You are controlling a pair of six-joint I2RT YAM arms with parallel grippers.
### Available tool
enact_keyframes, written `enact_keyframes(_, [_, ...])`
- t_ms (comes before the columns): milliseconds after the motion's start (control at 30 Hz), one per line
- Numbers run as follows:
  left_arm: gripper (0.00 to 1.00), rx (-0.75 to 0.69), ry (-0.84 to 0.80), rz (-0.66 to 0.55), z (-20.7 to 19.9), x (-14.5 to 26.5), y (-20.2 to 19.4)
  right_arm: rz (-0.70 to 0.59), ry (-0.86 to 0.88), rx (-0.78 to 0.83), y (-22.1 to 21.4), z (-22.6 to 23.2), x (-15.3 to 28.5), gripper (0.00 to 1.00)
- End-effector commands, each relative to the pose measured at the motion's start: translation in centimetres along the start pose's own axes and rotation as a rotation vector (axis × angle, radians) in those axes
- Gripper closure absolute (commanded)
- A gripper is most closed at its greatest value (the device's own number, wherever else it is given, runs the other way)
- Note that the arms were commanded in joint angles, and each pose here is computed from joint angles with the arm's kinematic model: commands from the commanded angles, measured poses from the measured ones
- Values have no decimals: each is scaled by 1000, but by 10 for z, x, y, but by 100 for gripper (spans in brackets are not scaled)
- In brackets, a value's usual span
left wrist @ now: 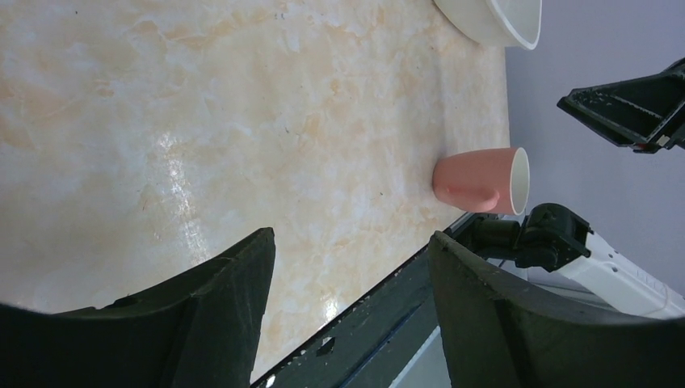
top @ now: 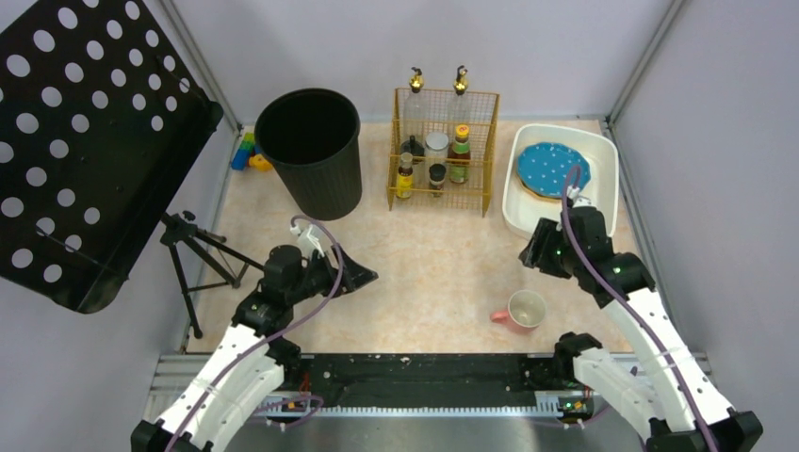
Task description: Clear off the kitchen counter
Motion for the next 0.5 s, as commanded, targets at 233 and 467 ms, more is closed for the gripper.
enact_keyframes(233, [27,-42,-51,36,-6,-13,3,181,68,12,-56,18,15,52])
enact_keyframes(467, [28,-32,-29,80,-1,-18,-1,206,90,27,-66,30,14,52])
Point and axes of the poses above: each gripper's point midway between its finger pads, its own x axis back along the fingers, its own z axis along the line the jaws close on, y = z × x, the point moved 1 cm from there along x, back along the fingers, and after that the axes turned 12 degrees about x, right-handed, at the moved point
